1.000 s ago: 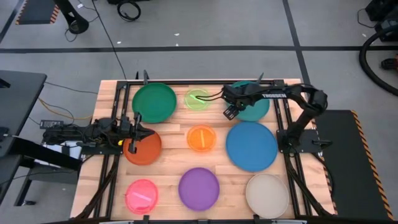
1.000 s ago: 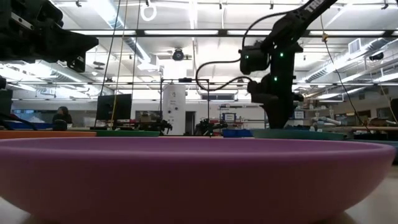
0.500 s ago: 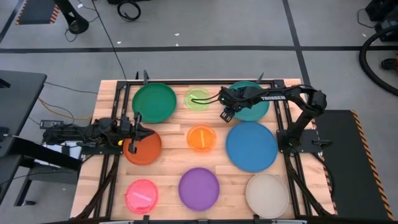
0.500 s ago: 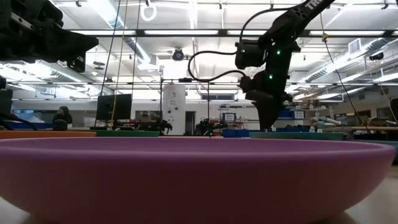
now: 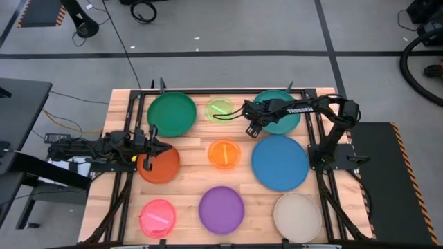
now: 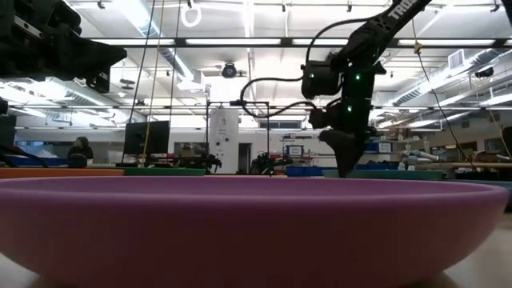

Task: Stack plastic plates
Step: Stack the light green plate on top of the blue plate

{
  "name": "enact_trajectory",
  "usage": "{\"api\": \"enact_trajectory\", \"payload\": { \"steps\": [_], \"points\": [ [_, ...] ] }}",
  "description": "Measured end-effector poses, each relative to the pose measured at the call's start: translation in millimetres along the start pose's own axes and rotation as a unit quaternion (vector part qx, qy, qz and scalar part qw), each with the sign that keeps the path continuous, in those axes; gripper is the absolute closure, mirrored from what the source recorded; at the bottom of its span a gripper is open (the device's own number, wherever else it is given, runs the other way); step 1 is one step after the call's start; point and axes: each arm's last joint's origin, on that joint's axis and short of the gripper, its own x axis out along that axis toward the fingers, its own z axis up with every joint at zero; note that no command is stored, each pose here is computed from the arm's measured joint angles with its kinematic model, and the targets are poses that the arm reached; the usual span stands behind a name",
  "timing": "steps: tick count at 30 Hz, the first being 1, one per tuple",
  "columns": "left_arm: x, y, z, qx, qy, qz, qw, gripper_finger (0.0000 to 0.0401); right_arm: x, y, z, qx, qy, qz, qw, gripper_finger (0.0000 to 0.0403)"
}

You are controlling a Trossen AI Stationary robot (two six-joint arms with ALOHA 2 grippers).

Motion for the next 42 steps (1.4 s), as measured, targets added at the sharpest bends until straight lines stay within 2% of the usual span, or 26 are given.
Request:
{"api": "enact_trajectory", "payload": {
  "steps": [7,11,14,21,26,33,37,42],
  "points": [
    [0.0,0.0,0.0,0.000,0.000,0.000,1.000,0.0392,5.9,3.2,-1.5,0.001,0.009,0.000,1.000,0.0256],
    [0.0,0.0,-0.1,0.000,0.000,0.000,1.000,0.0392,17.8,6.2,-5.7,-0.001,0.038,0.003,0.999,0.0288],
    [0.0,0.0,0.0,0.000,0.000,0.000,1.000,0.0392,20.7,8.0,-5.8,-0.002,0.037,-0.017,0.999,0.0314],
    [0.0,0.0,0.0,0.000,0.000,0.000,1.000,0.0392,7.1,8.1,-9.0,-0.011,0.026,-0.041,0.999,0.0386],
    [0.0,0.0,0.0,0.000,0.000,0.000,1.000,0.0392,-30.1,11.0,-16.7,-0.047,-0.009,-0.066,0.997,0.0387],
    [0.0,0.0,0.0,0.000,0.000,0.000,1.000,0.0392,-110.1,39.0,-41.5,-0.119,-0.090,-0.014,0.989,0.0387],
    [0.0,0.0,-0.1,0.000,0.000,0.000,1.000,0.0392,-156.6,63.3,-69.5,-0.181,-0.120,0.031,0.976,0.0387],
    [0.0,0.0,0.0,0.000,0.000,0.000,1.000,0.0392,-197.1,100.4,-122.5,-0.263,-0.135,0.088,0.951,0.0387]
  ]
}}
